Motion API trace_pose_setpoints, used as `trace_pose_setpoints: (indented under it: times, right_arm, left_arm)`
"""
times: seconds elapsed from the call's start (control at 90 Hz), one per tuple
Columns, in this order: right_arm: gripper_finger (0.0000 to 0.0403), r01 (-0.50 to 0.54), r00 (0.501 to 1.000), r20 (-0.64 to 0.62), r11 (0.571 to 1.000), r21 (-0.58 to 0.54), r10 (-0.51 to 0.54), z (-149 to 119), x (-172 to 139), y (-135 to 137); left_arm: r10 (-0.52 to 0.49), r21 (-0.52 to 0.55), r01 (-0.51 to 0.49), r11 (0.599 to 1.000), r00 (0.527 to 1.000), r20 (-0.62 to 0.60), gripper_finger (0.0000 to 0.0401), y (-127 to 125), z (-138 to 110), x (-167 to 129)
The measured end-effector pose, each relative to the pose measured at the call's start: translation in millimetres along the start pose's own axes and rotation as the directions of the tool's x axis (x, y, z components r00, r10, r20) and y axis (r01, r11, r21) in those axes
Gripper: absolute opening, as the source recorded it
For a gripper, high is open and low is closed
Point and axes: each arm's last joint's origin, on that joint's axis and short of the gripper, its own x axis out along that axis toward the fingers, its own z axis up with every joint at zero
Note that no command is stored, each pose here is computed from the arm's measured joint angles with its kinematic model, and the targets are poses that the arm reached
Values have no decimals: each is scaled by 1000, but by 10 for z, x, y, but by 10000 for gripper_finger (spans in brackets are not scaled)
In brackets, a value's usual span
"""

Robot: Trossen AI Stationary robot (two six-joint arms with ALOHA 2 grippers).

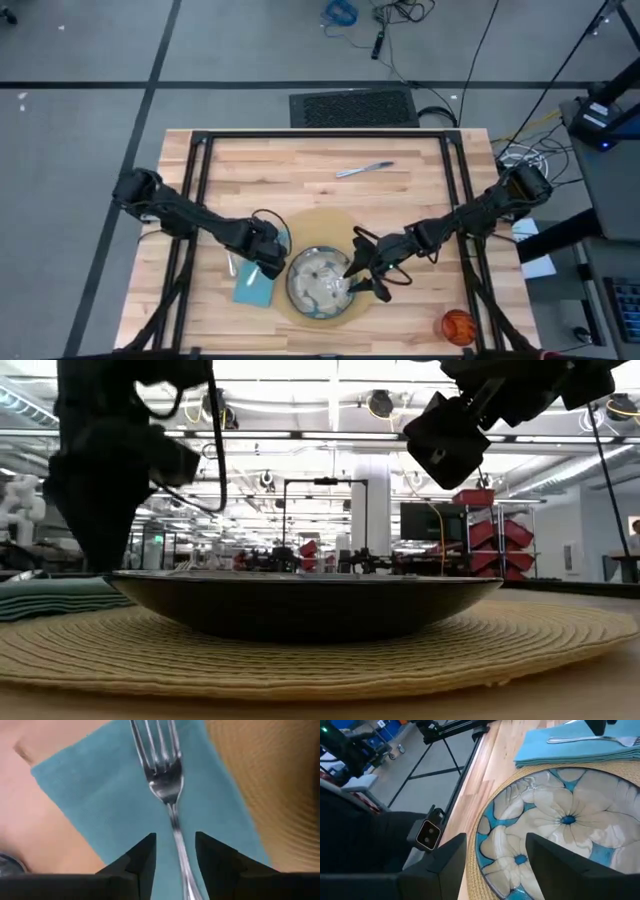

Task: Set table place
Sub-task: Put the silver fork on the blue napkin

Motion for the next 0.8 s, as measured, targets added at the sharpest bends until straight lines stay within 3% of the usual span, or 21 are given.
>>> trace_pose_setpoints:
  times: [0.511,0.8]
  right_arm:
    - [196,3,1000,-7,1000,11,-3,-7,0,-4]
    - [196,3,1000,-7,1000,11,-3,-7,0,-4]
  left_arm:
    - [-14,40,15,999,1000,-27,116,-101,23,181]
    - [-6,83,9,997,999,-34,10,-96,20,184]
